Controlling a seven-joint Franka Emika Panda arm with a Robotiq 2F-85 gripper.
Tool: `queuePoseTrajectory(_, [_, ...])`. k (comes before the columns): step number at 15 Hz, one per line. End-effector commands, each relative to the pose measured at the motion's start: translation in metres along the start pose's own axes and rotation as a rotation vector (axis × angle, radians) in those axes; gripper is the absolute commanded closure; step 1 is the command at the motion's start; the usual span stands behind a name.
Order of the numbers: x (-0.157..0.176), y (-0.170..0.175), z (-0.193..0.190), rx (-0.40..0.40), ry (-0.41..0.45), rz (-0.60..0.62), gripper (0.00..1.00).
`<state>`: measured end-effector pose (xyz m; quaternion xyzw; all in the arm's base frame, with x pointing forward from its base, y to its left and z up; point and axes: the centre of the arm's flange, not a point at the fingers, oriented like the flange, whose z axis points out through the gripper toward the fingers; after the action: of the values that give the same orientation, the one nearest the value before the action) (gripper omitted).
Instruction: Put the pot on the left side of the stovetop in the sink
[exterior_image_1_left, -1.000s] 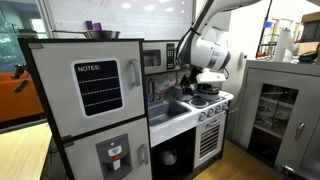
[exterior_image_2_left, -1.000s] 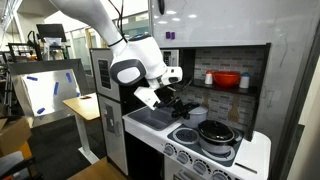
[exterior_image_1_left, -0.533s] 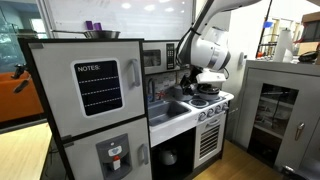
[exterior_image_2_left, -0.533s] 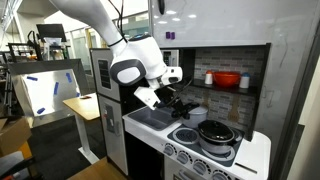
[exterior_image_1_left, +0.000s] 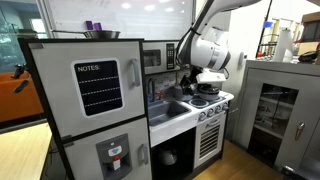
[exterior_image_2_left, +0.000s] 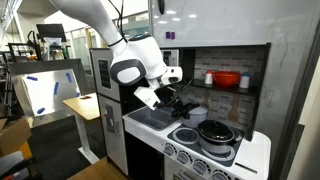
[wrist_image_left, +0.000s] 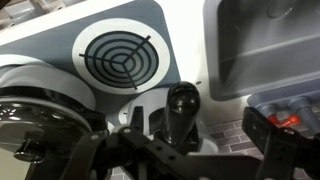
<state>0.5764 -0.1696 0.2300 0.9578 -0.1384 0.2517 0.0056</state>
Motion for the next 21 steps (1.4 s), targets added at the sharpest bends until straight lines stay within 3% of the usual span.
queuePoseTrajectory(1, [0.000, 0.001, 0.008, -0.010, 0.009, -0.016, 0.00])
queuePoseTrajectory(13, [-0.009, 0.002, 0.034, -0.052, 0.061, -0.021, 0.00])
queuePoseTrajectory(21, [0.001, -0.002, 0.024, -0.073, 0.111, -0.030, 0.00])
